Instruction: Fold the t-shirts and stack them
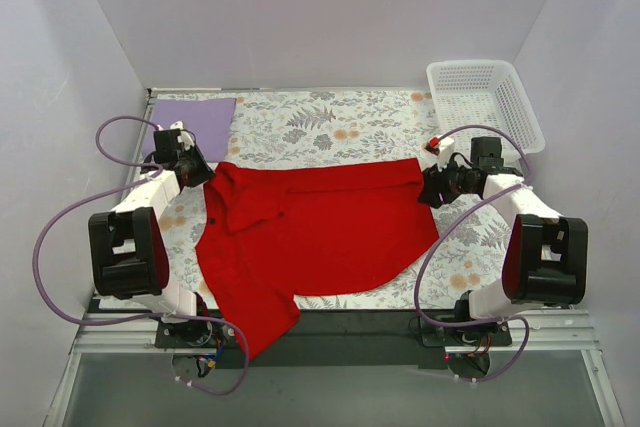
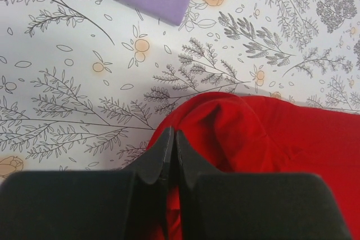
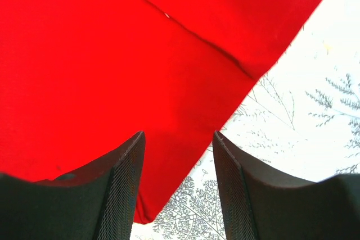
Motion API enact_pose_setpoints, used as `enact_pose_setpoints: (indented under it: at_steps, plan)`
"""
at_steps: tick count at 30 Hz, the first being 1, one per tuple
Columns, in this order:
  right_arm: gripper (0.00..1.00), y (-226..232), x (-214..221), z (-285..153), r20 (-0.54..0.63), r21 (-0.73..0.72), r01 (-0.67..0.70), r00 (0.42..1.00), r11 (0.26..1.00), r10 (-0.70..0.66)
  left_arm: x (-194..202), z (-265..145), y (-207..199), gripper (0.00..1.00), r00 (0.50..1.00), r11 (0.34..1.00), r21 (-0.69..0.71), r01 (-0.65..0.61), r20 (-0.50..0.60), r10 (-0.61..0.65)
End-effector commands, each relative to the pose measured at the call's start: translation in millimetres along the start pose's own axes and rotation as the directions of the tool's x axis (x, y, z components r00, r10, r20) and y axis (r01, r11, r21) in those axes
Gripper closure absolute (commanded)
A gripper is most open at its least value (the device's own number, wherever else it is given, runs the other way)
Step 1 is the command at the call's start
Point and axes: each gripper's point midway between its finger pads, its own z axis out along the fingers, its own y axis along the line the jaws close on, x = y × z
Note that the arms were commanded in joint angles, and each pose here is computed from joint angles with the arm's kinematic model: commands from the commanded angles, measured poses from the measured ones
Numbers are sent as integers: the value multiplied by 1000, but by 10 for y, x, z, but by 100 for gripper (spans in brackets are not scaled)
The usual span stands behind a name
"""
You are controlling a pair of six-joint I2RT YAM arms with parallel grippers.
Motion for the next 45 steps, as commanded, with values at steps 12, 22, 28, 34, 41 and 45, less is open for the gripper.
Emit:
enact_pose_setpoints:
  at_steps: [12,22,28,34,41,45]
  plan:
    - [43,-9,-58,41,16,-14,9,1000,1000,-9,-144,27,478,79,994,969,-242,41,107,-15]
    - [43,37,-96,56,29,-37,10,1000,999,-9,-384,-101,-258,57,991,992,95,82,98,-91]
    - [43,52,-82,61,28,-43,6,1000,999,-4,-239,279,-282,52,998,997,47,56,-41,-55]
    - [43,56,-80,65,27,-47,2,1000,999,-1,-90,557,-228,53,990,996,-66,-62,-129,53]
    - [43,57,-87,56,29,-45,4,1000,999,-3,12,595,-204,62,973,956,-202,-212,-139,187]
    - [43,61,-86,54,29,-46,6,1000,999,-4,-34,547,-153,72,965,928,-269,-259,-124,233]
